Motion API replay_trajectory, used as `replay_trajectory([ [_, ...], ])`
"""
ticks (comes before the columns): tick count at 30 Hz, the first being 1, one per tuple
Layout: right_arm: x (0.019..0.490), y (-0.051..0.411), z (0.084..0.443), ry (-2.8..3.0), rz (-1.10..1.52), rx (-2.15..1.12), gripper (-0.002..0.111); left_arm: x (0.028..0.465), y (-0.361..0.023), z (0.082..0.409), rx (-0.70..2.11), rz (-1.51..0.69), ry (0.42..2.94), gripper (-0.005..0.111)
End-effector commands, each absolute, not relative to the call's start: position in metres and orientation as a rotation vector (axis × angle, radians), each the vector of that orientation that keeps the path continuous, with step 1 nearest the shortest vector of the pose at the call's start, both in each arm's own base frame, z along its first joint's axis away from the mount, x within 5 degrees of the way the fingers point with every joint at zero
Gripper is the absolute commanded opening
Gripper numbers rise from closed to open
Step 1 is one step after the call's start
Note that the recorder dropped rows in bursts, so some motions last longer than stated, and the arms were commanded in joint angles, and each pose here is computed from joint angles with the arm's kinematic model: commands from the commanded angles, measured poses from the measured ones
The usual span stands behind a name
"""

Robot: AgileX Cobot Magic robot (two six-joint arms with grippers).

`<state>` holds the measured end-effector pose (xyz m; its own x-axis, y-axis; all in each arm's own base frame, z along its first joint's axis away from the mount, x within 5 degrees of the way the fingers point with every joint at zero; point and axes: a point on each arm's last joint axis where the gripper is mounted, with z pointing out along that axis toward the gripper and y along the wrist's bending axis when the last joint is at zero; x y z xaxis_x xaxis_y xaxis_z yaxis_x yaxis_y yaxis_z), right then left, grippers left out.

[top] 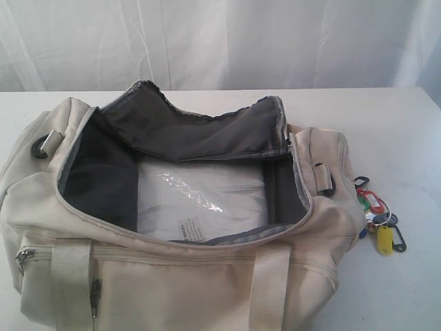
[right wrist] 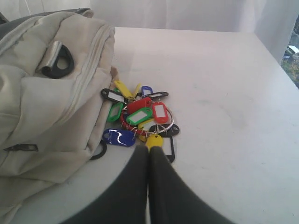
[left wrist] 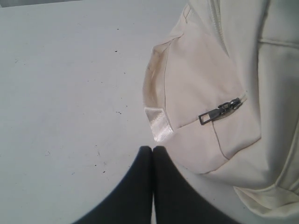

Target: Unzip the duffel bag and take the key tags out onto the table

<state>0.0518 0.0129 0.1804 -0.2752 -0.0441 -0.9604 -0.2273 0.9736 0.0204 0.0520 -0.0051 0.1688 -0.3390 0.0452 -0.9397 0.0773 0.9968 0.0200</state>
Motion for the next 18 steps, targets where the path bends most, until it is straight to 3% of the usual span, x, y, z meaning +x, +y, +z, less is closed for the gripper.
replay_trajectory([
  [1, 0.0519, 0.0124, 0.1815, 1.824, 0.152, -0.219, 0.000, 0.0517, -0.0057, 0.1671, 0.091, -0.044, 1.921, 0.000],
  [18, 0.0530, 0.0073, 0.1821, 1.824, 0.086, -0.128, 0.000, 0.0517, -0.0057, 0.1671, 0.091, -0.044, 1.921, 0.000],
])
